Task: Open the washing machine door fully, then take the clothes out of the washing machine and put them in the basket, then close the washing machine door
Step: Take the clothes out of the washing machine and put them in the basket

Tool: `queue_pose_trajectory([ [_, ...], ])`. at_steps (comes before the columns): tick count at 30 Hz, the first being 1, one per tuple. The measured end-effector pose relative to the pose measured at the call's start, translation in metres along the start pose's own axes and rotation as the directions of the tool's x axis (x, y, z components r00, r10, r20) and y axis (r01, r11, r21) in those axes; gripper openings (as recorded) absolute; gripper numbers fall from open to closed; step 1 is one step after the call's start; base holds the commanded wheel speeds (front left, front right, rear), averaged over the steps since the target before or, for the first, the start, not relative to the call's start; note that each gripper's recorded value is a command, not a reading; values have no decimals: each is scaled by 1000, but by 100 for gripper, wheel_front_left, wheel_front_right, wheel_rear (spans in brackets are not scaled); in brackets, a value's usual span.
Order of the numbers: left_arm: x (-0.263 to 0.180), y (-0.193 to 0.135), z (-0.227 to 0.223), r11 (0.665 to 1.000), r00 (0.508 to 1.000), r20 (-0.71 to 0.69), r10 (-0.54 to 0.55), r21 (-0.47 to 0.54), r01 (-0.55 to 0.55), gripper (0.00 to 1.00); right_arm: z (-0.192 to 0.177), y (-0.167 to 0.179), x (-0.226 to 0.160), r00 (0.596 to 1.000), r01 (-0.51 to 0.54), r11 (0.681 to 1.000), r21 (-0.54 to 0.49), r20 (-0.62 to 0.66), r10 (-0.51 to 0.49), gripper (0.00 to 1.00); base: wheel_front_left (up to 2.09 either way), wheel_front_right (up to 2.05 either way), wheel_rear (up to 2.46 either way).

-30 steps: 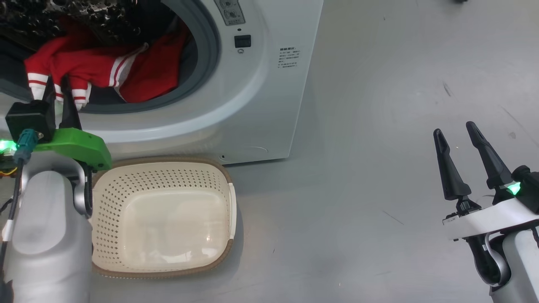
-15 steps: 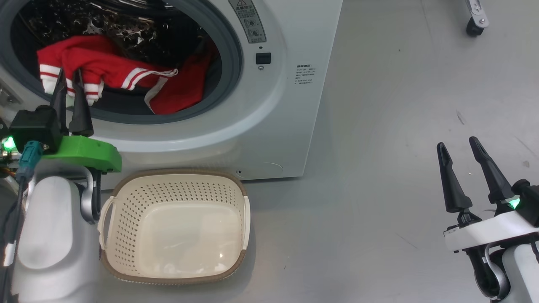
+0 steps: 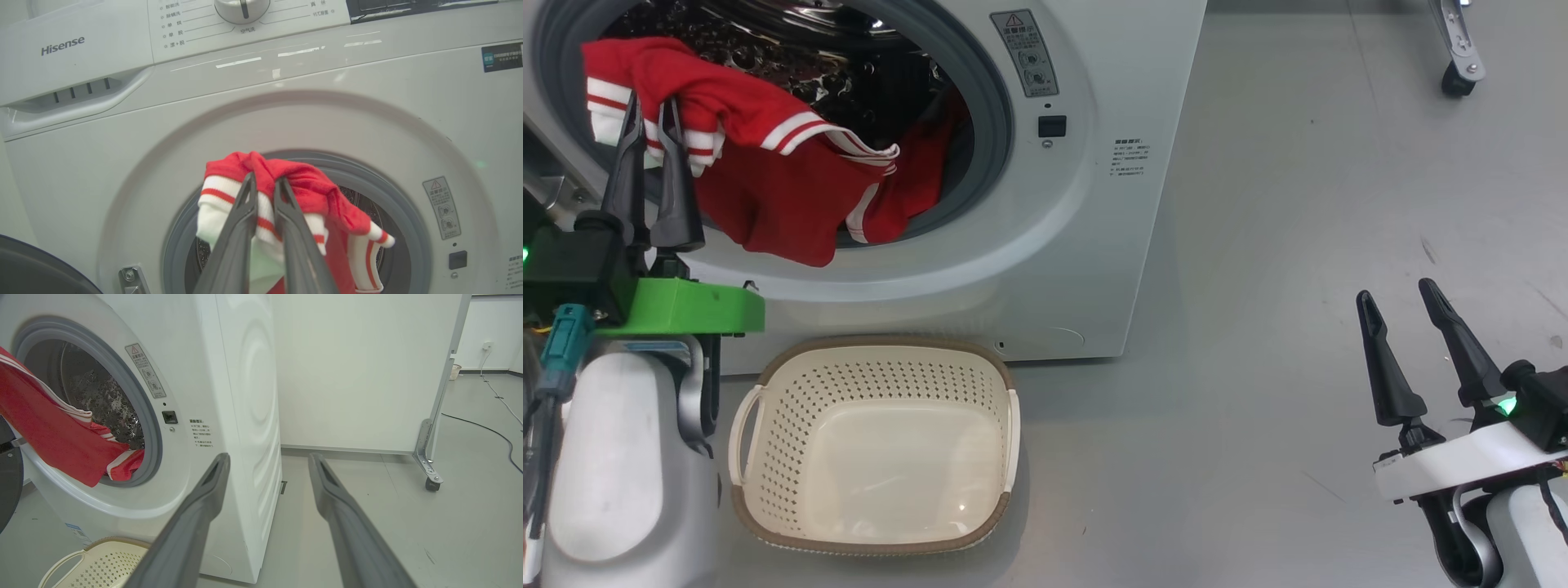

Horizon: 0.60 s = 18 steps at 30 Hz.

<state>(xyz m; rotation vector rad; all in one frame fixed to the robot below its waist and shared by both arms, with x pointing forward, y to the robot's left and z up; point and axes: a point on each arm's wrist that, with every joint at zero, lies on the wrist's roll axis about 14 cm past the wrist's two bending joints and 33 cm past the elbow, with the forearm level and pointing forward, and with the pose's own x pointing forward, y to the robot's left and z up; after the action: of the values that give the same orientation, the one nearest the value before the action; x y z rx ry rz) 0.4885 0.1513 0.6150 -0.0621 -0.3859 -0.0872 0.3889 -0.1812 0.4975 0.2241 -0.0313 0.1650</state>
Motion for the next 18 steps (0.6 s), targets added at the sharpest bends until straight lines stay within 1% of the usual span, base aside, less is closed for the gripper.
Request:
queue_pose_trajectory([
  [5,-4,-5,3,1000,1000,11,-19,-2,19,0,0,1,1,1000,-4,1000,1,2,4,100,0,0,0],
  [7,-9,-6,-2,1000,1000,-5,-23,-4,23,0,0,2,1,1000,-6,1000,2,2,6,100,0,0,0],
  [12,-36,-11,-39,999,991,-128,-39,-20,37,0,-2,4,1,1000,-9,1000,7,-3,9,100,0,0,0],
  [18,-66,-16,-79,998,962,-269,-54,-49,42,0,-3,4,2,1000,-9,1000,9,-7,9,100,0,0,0],
])
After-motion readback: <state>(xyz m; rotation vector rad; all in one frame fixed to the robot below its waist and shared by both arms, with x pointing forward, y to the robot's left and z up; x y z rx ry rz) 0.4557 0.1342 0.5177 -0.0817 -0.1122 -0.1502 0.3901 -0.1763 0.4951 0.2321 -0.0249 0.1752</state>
